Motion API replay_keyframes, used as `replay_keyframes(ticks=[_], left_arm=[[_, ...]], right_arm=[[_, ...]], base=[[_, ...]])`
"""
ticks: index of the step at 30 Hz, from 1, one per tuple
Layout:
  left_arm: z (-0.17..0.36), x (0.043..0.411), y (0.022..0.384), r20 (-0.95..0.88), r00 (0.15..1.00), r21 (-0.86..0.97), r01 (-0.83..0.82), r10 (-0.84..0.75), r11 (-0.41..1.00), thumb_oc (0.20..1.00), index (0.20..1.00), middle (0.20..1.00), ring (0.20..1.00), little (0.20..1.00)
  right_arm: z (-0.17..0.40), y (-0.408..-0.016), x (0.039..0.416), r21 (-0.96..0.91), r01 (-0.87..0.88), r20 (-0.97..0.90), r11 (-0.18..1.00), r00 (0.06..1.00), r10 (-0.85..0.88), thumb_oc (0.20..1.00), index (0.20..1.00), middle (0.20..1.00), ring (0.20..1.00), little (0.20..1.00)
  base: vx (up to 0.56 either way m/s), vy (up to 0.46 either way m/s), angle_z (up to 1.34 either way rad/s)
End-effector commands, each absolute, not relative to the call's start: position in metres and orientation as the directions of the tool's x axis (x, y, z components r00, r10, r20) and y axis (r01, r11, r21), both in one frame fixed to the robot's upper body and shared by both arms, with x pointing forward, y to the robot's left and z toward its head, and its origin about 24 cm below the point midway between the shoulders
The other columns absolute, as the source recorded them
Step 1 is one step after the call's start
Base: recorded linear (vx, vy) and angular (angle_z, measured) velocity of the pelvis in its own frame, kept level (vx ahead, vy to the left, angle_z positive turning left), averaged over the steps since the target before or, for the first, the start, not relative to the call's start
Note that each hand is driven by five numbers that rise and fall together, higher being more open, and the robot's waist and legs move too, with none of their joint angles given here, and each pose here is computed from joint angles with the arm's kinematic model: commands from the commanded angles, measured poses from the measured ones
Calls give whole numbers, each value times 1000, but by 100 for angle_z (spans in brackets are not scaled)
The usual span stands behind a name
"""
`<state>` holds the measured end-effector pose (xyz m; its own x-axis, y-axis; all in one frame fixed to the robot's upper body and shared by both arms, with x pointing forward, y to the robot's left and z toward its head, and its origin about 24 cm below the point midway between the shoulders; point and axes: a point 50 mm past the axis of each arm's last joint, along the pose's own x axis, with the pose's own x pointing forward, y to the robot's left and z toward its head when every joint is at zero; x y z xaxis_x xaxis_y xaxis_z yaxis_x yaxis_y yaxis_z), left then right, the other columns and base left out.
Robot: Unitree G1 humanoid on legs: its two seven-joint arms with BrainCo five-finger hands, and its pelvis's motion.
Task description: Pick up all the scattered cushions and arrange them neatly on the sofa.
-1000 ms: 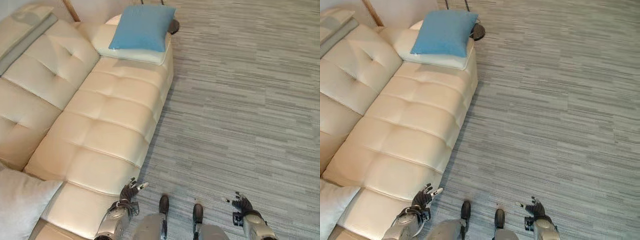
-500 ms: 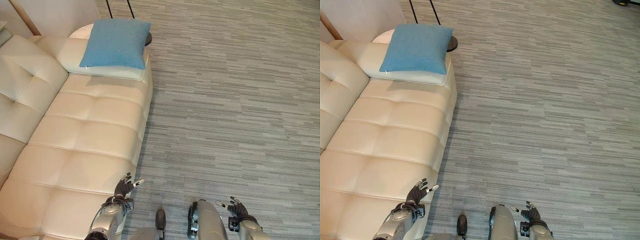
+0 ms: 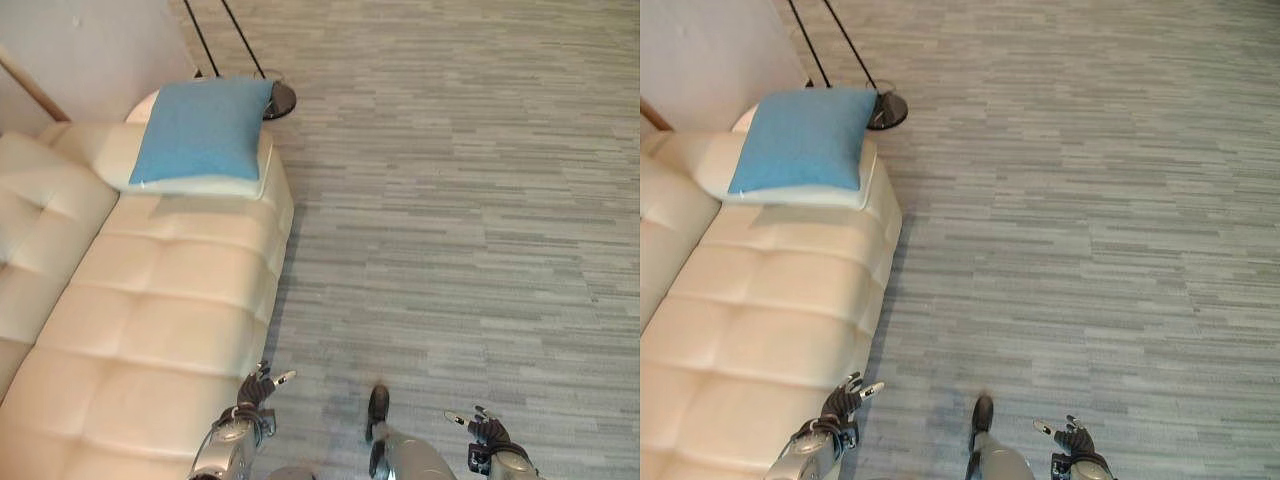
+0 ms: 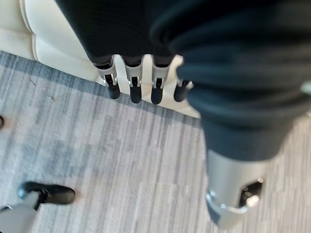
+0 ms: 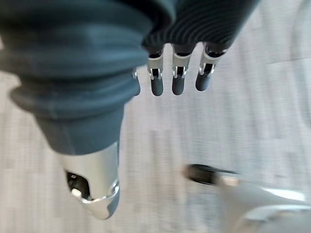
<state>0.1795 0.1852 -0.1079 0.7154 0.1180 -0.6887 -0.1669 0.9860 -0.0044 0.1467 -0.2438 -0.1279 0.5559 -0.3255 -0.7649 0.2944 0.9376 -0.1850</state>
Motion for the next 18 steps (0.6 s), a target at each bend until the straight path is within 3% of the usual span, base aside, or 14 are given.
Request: replay_keyframes(ticks=[1,13,18], left_arm=[[-91,202,185,-615,780,-24,-165,116,986,1000,1000,1000,1000,1000],[-92,197,187,-615,780,30,-125,117,992,1000,1000,1000,1000,1000],[-95,190,196,-632,763,61,-124,135,990,1000,1000,1000,1000,1000]], right_arm=[[-122,-258,150,-204,325,-736,923,570,-364,1000,1000,1000,1000,1000],[-120,-263,150,-263,269,-734,926,568,-374,1000,1000,1000,1000,1000],[-126,-255,144,-252,247,-759,936,549,-350,1000,1000,1000,1000,1000]], base=[[201,-121,-19],[258,16,-10],[571,266,-32]])
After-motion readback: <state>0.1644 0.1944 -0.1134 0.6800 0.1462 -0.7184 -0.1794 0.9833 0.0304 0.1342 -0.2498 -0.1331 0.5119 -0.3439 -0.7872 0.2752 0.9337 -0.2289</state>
